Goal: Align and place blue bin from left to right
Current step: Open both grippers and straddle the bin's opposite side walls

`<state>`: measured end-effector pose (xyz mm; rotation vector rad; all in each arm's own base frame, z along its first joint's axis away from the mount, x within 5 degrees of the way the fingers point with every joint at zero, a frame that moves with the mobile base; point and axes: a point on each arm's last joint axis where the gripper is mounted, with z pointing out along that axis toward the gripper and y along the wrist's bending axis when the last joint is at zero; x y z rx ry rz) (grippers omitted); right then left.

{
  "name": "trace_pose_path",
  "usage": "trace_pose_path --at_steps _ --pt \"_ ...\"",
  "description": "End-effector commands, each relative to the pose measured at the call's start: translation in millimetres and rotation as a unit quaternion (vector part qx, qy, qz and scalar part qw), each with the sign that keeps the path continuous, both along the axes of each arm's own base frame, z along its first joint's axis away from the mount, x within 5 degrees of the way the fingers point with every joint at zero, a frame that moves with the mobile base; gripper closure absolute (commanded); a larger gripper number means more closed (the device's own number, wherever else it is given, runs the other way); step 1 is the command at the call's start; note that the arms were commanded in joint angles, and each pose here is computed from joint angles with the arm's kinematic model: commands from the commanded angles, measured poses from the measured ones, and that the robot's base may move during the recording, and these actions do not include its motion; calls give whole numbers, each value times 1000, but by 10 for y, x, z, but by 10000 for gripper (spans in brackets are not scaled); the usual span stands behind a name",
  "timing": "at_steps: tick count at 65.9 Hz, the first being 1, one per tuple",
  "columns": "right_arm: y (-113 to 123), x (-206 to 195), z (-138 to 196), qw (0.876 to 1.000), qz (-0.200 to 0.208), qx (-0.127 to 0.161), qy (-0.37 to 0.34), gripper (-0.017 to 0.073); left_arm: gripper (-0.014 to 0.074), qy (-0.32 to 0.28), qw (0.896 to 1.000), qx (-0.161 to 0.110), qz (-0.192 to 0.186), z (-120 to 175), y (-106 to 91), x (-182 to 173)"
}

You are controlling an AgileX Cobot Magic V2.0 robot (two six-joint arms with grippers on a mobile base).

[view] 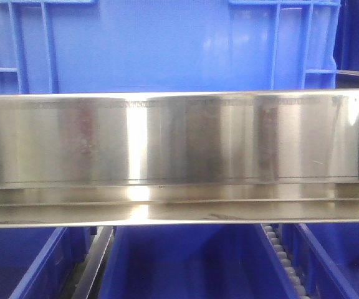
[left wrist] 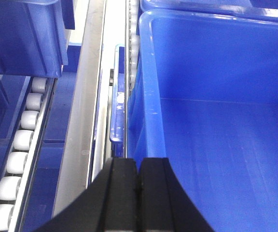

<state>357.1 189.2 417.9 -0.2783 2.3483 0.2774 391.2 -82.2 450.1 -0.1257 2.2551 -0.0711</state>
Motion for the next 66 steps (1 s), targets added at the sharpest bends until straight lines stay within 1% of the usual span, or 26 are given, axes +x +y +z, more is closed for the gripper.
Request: trace_pose_path --at_steps 1,6,10,33,39,44,52,59,62,66 --pt "32 -19 38 1000 8 7 -8 263 704 -6 1000 -4 -2 45 -27 -27" --pt "67 -26 27 1000 11 7 -7 263 704 -6 1000 -4 -2 44 -27 -27" --pt "75 -13 5 1000 6 10 -3 263 704 -5 1000 -3 -1 42 -26 -29" --pt "156 103 -213 1000 7 -6 23 263 704 2 1000 -2 0 33 -23 -36" --pt "154 109 -220 1000 2 -5 24 263 704 7 1000 -1 1 25 -20 -43" --pt "136 118 -212 1000 -7 -10 19 263 704 12 1000 -1 2 19 -18 -48" --pt "124 118 -215 1000 -9 -22 17 263 704 12 1000 -1 2 19 -18 -48" --pt "161 95 -211 999 -7 -42 6 263 704 11 1000 -1 2 20 -19 -47" --pt "199 73 -210 999 -4 -43 5 263 704 10 1000 -1 1 22 -19 -46" --pt "223 75 -212 999 -8 -35 3 263 704 10 1000 -1 1 22 -19 -46"
